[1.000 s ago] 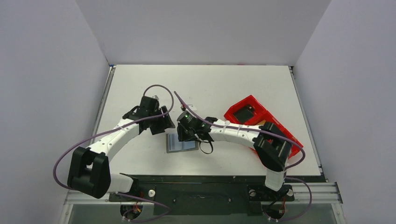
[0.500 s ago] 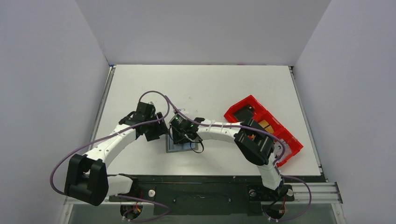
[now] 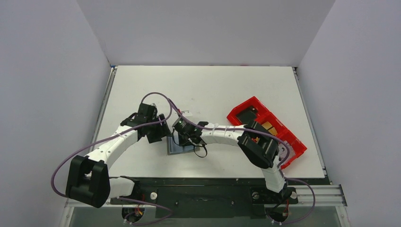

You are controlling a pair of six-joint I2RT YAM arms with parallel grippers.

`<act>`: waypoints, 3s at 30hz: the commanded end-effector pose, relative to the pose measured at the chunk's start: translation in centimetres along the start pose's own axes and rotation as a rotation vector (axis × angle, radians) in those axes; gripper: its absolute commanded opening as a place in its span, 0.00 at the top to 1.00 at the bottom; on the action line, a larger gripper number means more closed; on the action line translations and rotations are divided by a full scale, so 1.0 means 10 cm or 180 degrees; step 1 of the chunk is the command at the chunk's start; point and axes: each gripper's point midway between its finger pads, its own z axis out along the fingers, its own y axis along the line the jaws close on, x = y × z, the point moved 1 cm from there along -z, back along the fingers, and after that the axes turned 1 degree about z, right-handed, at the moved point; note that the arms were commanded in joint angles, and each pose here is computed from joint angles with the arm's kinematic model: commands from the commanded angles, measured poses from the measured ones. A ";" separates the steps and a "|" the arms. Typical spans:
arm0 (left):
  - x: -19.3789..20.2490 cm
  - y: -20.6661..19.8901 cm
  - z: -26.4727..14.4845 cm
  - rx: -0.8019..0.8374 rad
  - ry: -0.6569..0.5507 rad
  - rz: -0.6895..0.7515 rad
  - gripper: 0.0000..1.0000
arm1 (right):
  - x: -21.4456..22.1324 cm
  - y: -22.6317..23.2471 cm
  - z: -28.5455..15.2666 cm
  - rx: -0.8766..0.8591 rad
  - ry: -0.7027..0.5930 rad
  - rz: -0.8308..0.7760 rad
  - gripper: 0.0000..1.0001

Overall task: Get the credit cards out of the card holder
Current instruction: Remove the credit card from the card holder.

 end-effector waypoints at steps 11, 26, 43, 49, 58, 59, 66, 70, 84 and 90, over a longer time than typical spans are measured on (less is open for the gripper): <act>0.17 -0.28 0.13 0.0371 0.0248 0.0180 0.47 | 0.52 -0.55 0.15 0.0153 0.0332 0.0038 1.00; 0.32 -0.34 0.38 0.0367 0.0419 0.0190 0.63 | 0.56 -0.59 0.14 -0.0038 0.0371 0.0172 1.00; 0.41 -0.30 0.48 0.0225 0.0485 0.0242 0.69 | 0.50 -0.54 0.07 -0.0126 0.0338 0.0170 1.00; 0.37 -0.34 0.42 0.0242 0.0423 0.0230 0.97 | 0.27 -0.37 -0.13 -0.0267 0.0203 0.0118 1.00; 0.45 -0.49 0.24 0.0264 0.0357 0.0288 1.00 | -0.10 -0.19 -0.57 -0.0406 -0.0072 0.0057 0.77; 0.45 -0.52 0.22 0.0276 0.0341 0.0254 1.00 | -0.13 -0.18 -0.60 -0.0413 -0.0095 0.0061 0.74; 0.54 -0.71 0.21 0.0314 0.0253 0.0184 1.00 | -0.34 -0.33 -0.90 -0.0360 -0.0332 0.0148 0.71; 0.53 -0.88 0.22 0.0367 0.0233 0.0234 1.00 | -0.39 -0.53 -1.03 -0.0235 -0.0452 0.0225 0.70; 0.71 -1.52 0.51 0.0533 0.0454 0.0503 0.86 | -0.40 -1.06 -1.39 0.0101 -0.0761 0.0506 0.70; 0.74 -1.62 0.64 0.0593 0.0527 0.0531 0.75 | -0.34 -1.18 -1.49 0.0149 -0.0826 0.0614 0.69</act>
